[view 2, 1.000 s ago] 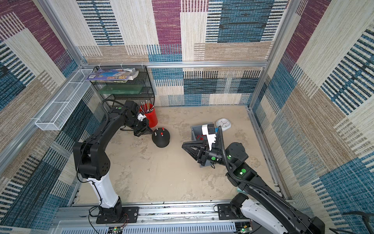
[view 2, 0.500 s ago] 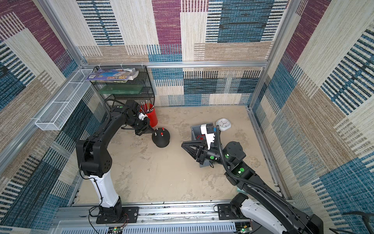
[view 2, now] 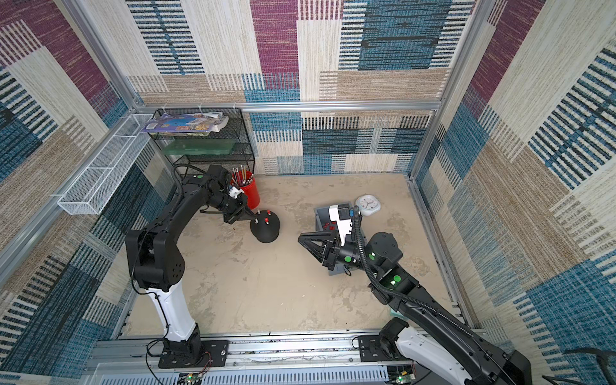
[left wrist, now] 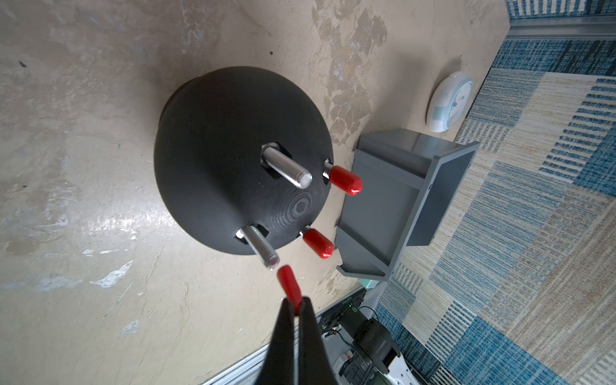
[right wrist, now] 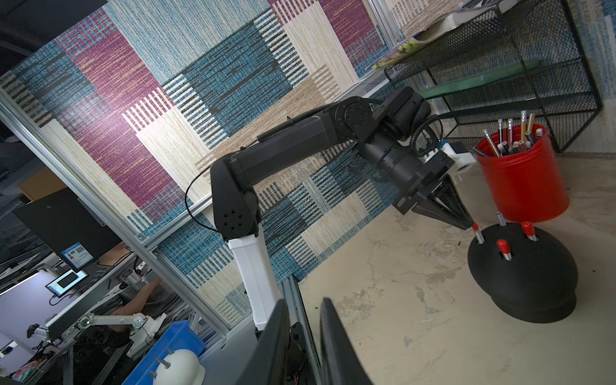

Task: Cover the protruding screws with screw protection sleeves
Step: Attach the screw protection sleeve to the screw.

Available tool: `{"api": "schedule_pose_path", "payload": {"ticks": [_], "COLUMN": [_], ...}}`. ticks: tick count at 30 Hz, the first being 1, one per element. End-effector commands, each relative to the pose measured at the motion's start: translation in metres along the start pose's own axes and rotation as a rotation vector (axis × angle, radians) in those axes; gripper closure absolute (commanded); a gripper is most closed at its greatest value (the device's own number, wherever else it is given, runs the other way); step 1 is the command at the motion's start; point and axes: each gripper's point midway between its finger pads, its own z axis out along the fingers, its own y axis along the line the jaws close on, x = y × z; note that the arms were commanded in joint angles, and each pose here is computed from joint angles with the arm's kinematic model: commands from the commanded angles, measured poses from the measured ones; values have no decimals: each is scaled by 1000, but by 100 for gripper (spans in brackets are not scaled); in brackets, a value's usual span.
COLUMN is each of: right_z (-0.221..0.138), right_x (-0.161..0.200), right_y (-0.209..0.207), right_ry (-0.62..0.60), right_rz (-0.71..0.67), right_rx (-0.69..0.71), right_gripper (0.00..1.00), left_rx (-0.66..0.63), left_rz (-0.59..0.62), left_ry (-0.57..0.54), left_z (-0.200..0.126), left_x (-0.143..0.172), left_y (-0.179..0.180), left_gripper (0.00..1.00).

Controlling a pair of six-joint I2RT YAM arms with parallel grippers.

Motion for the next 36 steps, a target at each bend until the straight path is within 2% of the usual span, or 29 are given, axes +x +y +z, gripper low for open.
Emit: {"api": "schedule_pose_path", "payload": {"ticks": [1,36], "right_z": [-1,-1], "right_x": [-8,-4], "right_y": [4,-1], "right_ry": [-30,-22], "right_rz": [-30,-29], "right_rx": [-7,11], "right_gripper": [79,79], "left_rx": [-5,-8], "left_rz": [3,5], "left_ry": [5,8], "left_z": [-1,2], "left_x": [2,-2], "left_y": [1,6], "left_gripper": [100,100]}}
